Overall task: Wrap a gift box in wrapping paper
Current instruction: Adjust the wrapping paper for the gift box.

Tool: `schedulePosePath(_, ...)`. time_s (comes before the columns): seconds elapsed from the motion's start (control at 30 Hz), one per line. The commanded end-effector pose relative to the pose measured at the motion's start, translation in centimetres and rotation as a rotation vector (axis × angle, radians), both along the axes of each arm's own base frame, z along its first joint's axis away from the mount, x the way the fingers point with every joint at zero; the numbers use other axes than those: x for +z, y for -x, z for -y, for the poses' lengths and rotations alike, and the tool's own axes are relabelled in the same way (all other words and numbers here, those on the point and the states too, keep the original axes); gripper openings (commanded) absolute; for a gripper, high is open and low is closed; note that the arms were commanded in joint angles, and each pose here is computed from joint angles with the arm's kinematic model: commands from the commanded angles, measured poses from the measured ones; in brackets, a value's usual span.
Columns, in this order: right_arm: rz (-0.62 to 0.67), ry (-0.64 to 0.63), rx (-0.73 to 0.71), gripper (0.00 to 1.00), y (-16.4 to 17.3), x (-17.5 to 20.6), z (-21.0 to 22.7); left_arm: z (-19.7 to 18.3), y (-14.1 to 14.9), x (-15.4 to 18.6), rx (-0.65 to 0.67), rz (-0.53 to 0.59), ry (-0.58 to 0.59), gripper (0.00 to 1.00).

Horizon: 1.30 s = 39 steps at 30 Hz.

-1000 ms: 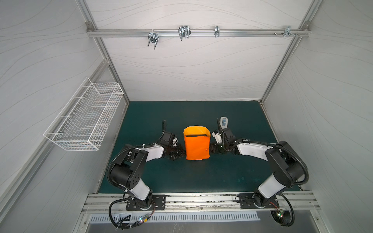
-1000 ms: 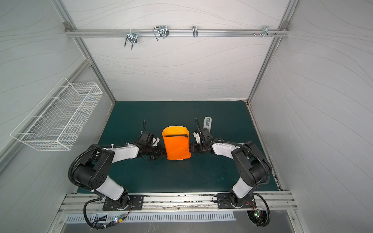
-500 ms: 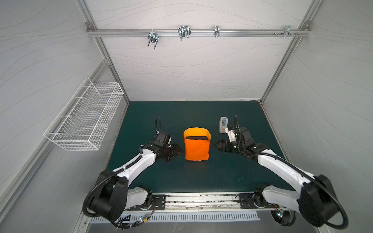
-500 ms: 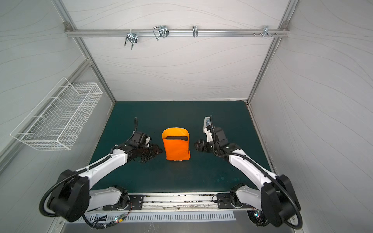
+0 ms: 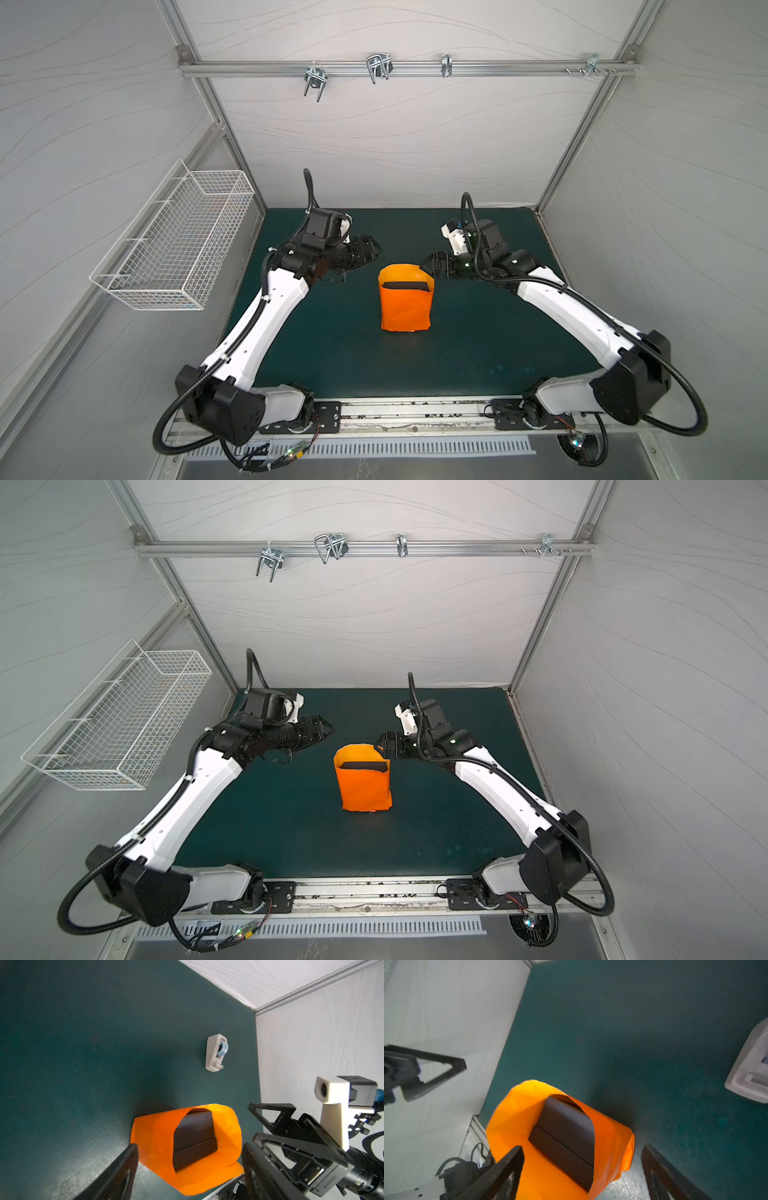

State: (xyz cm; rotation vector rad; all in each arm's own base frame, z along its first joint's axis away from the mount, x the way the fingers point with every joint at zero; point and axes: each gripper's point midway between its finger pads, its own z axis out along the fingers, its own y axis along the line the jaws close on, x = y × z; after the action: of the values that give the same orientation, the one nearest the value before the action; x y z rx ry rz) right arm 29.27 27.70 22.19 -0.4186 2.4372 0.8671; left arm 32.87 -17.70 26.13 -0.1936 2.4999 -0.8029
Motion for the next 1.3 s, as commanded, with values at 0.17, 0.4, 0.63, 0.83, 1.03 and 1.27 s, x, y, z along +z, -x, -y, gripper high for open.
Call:
schedulePosePath(0.17,-0.065,0.155,0.062,0.85,2.3,-5.0,-0.4,2.4,3.1,-7.4,-0.168,-0.171,-0.206,0.76)
schedulePosePath(0.4,-0.097,0.213,0.088,0.76,4.5,-7.9,-0.4,3.3,6.0,-11.4,-0.226,-0.246,-0.299,0.73)
schedulePosePath(0.63,-0.124,0.192,0.090,0.50,5.8,-9.4,-0.6,3.7,8.1,-13.6,-0.231,-0.276,-0.277,0.48)
schedulePosePath(0.83,-0.084,0.155,0.101,0.24,5.6,-7.1,-1.7,4.7,7.2,-11.0,-0.222,-0.197,-0.204,0.23)
schedulePosePath(1.03,-0.019,0.148,0.109,0.13,5.0,-3.8,-2.3,5.0,6.2,-7.5,-0.242,-0.139,-0.238,0.08)
schedulePosePath(1.27,-0.007,0.203,0.125,0.03,5.0,-3.4,-2.3,5.3,6.2,-7.9,-0.272,-0.169,-0.283,0.02)
